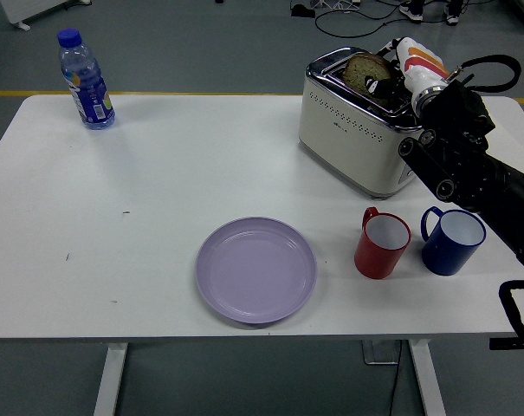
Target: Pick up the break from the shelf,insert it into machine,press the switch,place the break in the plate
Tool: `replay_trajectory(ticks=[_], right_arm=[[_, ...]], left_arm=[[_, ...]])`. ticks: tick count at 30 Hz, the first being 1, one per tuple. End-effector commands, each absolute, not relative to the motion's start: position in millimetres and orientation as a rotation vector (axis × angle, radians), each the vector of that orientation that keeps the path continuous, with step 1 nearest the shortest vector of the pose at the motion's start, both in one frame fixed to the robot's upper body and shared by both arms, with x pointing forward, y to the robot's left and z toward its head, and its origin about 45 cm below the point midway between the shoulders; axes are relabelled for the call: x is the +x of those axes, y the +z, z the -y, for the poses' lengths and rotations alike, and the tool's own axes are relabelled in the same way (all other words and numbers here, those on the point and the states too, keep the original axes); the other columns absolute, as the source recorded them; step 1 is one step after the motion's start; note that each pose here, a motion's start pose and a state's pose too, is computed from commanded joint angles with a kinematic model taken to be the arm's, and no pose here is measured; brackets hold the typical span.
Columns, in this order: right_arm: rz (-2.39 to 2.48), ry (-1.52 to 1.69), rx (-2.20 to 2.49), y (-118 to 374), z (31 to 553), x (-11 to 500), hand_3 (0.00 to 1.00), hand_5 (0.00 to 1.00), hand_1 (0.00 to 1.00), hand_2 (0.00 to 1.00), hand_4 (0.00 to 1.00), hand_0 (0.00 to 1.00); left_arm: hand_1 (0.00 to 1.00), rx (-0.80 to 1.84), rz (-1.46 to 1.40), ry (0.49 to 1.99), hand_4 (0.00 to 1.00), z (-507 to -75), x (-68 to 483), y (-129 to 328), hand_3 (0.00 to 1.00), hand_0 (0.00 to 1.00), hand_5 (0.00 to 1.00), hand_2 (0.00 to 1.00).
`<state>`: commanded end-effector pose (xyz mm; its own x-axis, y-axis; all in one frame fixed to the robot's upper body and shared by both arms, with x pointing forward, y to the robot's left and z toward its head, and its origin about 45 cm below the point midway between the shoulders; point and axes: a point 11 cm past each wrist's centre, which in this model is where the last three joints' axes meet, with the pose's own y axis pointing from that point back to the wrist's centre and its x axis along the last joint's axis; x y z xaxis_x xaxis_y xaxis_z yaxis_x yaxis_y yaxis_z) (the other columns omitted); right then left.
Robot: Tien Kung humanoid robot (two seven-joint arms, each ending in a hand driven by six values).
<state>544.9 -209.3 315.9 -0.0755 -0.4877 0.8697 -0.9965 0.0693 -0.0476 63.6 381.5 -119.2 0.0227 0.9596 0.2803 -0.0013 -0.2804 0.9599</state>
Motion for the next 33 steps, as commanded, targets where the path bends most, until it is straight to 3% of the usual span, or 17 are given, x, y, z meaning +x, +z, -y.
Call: replay_trajectory(ticks=[10, 11, 33], right_arm=[[1.657, 0.959, 1.481, 316, 212, 545, 0.519, 0.1, 0.278, 0.384, 0.652, 0.116], [1.656, 0.965, 1.479, 316, 211, 545, 0.505, 0.002, 0.264, 0.372, 0.589, 0.075], [1.844, 1.149, 1.476, 355, 193, 539, 0.5, 0.002, 0.255, 0.354, 0.511, 0.114]], left_arm=[[0.603, 1.434, -1.042, 1.392, 0.533, -382, 63, -119, 0.705, 0.669, 0.998, 0.731], [0.603, 1.434, -1.042, 1.391, 0.532, -382, 63, -119, 0.705, 0.668, 0.998, 0.731], [0.603, 1.441, -1.05, 1.389, 0.531, -383, 57, -120, 0.704, 0.668, 0.998, 0.731]])
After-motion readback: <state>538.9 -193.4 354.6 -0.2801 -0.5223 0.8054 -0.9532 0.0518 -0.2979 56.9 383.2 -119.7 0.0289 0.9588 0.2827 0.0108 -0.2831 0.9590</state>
